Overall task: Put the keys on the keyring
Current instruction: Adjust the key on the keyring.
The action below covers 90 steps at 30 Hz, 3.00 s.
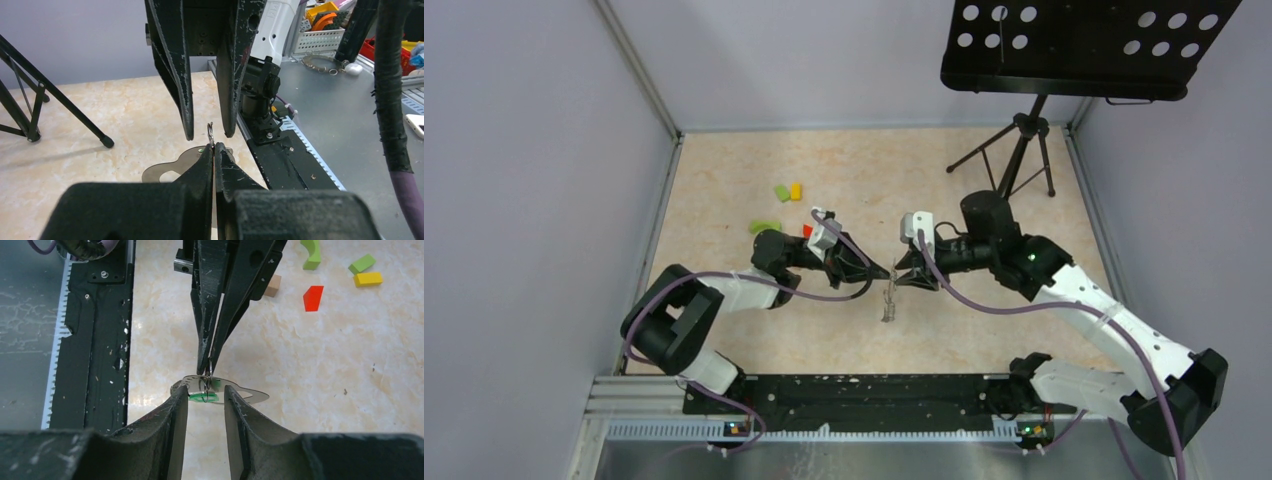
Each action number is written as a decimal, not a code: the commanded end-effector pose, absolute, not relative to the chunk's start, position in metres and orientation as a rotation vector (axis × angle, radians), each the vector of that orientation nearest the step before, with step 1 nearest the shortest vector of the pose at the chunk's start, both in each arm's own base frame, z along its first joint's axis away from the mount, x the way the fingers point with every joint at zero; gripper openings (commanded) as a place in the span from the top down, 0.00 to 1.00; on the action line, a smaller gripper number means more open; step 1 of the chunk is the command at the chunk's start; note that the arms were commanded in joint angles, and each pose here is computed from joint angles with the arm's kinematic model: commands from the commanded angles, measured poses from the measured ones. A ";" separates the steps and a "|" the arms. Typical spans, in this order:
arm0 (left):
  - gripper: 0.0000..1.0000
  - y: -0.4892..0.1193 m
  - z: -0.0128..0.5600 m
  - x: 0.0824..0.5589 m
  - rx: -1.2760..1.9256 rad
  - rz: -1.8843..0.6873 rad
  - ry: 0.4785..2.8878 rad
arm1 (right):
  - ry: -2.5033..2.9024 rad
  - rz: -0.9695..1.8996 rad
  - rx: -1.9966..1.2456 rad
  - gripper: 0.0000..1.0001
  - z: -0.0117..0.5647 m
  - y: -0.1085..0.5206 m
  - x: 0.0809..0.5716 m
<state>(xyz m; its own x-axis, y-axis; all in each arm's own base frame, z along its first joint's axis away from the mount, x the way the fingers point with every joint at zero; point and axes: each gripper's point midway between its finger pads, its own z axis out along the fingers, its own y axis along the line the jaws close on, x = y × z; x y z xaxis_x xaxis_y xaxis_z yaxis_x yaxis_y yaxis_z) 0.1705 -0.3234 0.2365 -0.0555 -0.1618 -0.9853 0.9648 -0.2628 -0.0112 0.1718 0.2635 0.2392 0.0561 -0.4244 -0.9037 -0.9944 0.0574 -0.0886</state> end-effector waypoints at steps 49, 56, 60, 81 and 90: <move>1.00 -0.317 0.256 0.169 1.152 -1.505 0.889 | 1.473 0.911 -1.408 0.84 0.237 0.266 0.179; 1.00 -0.316 0.262 0.170 1.101 -1.522 0.889 | 1.441 0.943 -1.370 0.73 0.238 0.268 0.179; 1.00 -0.315 0.265 0.171 1.085 -1.518 0.888 | 1.416 0.952 -1.341 0.71 0.244 0.269 0.179; 1.00 -0.314 0.266 0.171 1.085 -1.506 0.882 | 1.455 0.981 -1.334 0.92 0.239 0.274 0.182; 1.00 -0.315 0.256 0.173 1.130 -1.460 0.883 | 1.456 0.967 -1.357 1.00 0.244 0.274 0.184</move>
